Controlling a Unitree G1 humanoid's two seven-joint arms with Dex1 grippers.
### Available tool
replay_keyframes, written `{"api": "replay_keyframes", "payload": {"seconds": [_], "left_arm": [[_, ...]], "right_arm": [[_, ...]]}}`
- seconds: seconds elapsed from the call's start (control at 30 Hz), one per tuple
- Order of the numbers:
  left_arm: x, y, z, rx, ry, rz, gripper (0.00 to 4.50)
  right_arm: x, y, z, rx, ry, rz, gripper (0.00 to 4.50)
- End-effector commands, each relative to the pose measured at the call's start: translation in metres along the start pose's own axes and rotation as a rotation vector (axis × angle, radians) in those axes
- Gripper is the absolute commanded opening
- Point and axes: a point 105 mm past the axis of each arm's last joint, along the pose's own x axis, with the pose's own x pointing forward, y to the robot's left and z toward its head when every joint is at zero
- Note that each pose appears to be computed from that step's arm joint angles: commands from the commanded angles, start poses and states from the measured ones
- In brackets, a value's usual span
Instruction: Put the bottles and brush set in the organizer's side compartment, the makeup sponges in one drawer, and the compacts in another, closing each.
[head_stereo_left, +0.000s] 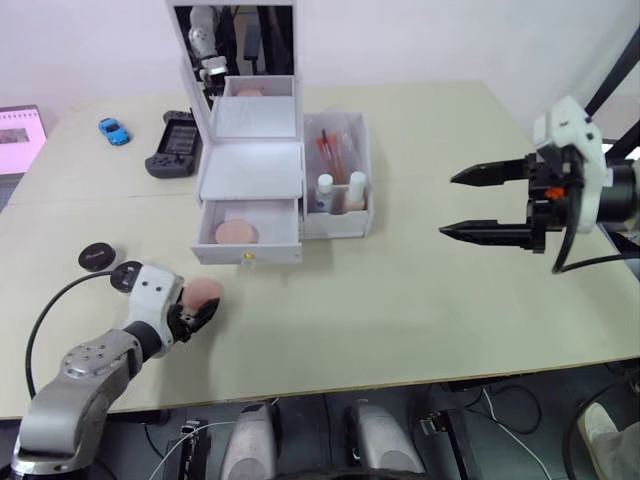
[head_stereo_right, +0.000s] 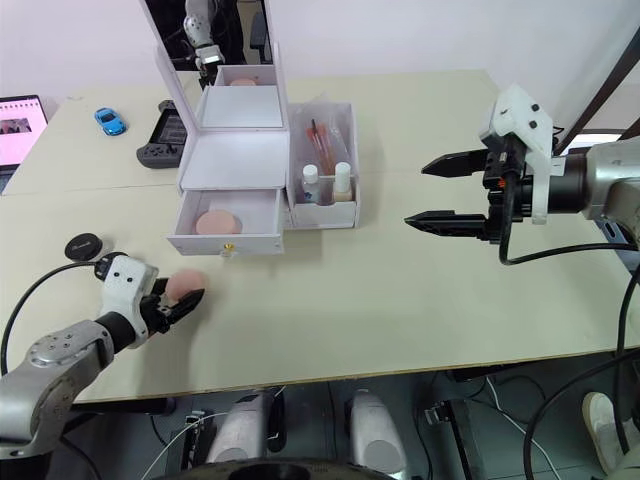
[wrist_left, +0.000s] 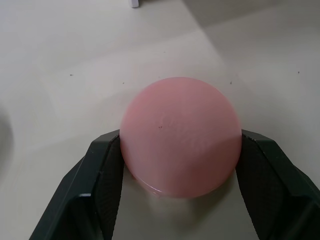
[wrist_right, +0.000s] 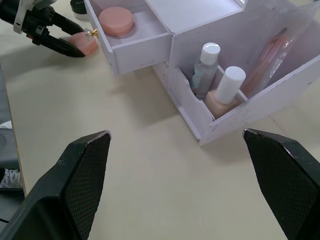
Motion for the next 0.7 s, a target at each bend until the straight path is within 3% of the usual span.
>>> {"api": "replay_keyframes", "payload": {"seconds": [0.03,0.2,0.33,0.4,0.5,0.6,0.7], "left_arm": [[-0.011,0.022,0.023,-0.003,-0.116,0.072,2.68],[-0.028,0.051,0.079,-0.045,-0.366,0.112,2.68],[-0.039,0.047,0.142,0.002,-0.549,0.038,2.68],[-0.039,0.038,0.159,0.050,-0.572,-0.015,2.68],[-0.035,-0.008,0.185,0.147,-0.576,-0.264,2.68],[-0.027,-0.035,0.191,0.228,-0.514,-0.408,2.68],[-0.016,-0.045,0.193,0.276,-0.463,-0.448,2.68]], "right_arm": [[-0.005,0.000,0.014,-0.056,-0.030,-0.015,4.50],[0.001,-0.004,0.014,-0.066,-0.038,-0.011,4.50],[0.003,-0.008,0.015,-0.079,-0.044,-0.015,4.50],[0.003,-0.008,0.015,-0.082,-0.050,-0.011,4.50],[0.000,-0.007,0.014,-0.083,-0.054,-0.017,4.50],[-0.003,-0.005,0.013,-0.080,-0.056,-0.031,4.50],[-0.006,-0.001,0.012,-0.077,-0.057,-0.047,4.50]]}}
